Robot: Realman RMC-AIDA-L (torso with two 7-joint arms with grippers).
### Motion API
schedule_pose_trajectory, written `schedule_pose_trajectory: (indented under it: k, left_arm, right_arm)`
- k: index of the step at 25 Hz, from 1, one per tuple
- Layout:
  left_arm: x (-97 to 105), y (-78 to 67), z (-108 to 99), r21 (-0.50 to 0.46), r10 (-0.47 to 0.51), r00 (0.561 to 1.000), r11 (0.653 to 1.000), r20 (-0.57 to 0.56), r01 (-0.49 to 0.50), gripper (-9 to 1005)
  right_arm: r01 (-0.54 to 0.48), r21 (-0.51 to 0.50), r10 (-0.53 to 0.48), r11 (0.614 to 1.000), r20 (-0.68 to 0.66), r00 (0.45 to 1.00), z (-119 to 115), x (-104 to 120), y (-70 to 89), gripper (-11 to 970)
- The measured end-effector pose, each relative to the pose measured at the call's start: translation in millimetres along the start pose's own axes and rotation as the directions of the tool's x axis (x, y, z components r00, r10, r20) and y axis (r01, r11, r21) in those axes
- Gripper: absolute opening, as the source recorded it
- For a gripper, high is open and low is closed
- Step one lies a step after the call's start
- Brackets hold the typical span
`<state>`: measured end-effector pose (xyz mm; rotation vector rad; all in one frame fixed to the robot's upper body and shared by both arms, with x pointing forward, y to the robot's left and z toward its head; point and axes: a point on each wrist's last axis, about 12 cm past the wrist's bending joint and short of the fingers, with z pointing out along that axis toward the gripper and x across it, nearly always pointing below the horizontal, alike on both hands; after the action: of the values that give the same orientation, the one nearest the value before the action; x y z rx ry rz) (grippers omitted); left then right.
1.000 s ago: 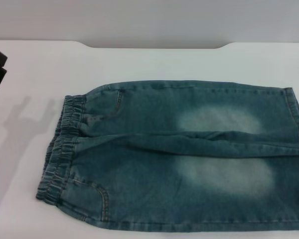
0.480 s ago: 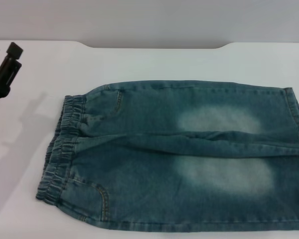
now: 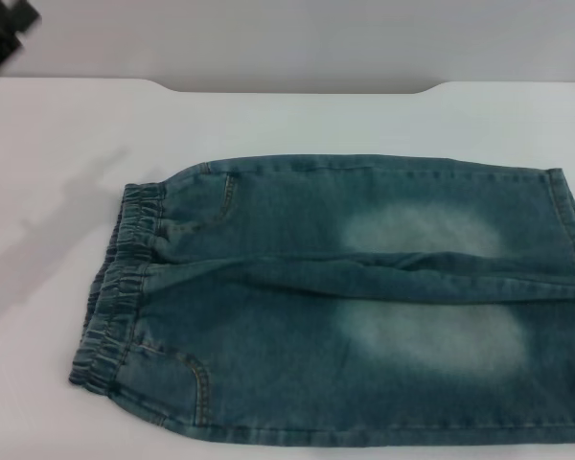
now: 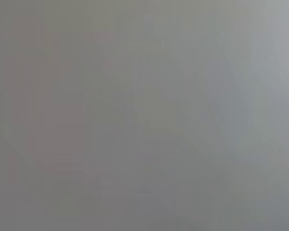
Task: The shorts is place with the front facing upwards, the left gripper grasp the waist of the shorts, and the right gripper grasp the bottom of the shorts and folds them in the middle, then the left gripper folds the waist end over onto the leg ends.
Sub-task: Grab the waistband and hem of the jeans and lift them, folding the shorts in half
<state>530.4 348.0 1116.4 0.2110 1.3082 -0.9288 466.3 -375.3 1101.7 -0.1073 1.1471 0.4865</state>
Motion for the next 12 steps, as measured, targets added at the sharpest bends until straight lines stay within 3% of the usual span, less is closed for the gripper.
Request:
schedule_pose_trajectory:
  k: [3,4,6,7,9,12]
  left_arm:
    - [-37,5.4,1,0.094,-0.001,1.000,0.996,-0.031,0.004,716]
    - [-41,5.4,1,0.109,-0.003,0.999,0.994,-0.042,0.007,716]
    - [-56,7.2,-1,0.144,-0.007,0.995,0.989,-0.097,0.021,714]
    - [-56,7.2,-1,0.144,-0.007,0.995,0.989,-0.097,0.021,714]
    - [-66,5.6,-6,0.175,-0.007,0.978,0.984,-0.207,0.044,712]
    - [-71,1.0,-10,0.209,-0.001,0.965,0.976,-0.261,0.057,710]
  right_arm:
    - [-0.085,-0.070,0.084,0.994,-0.021,0.996,3,-18,-1.5,476]
    - [-0.128,-0.104,0.125,0.986,-0.039,0.991,4,-23,-1.4,476]
    - [-0.245,-0.190,0.229,0.951,-0.103,0.968,5,-35,-0.2,476]
    - [-0.305,-0.228,0.277,0.925,-0.149,0.949,5,-40,0.8,476]
    - [-0.384,-0.263,0.333,0.885,-0.219,0.917,3,-52,-0.9,476]
    - [-0.412,-0.276,0.320,0.868,-0.322,0.891,4,-69,-7.9,476]
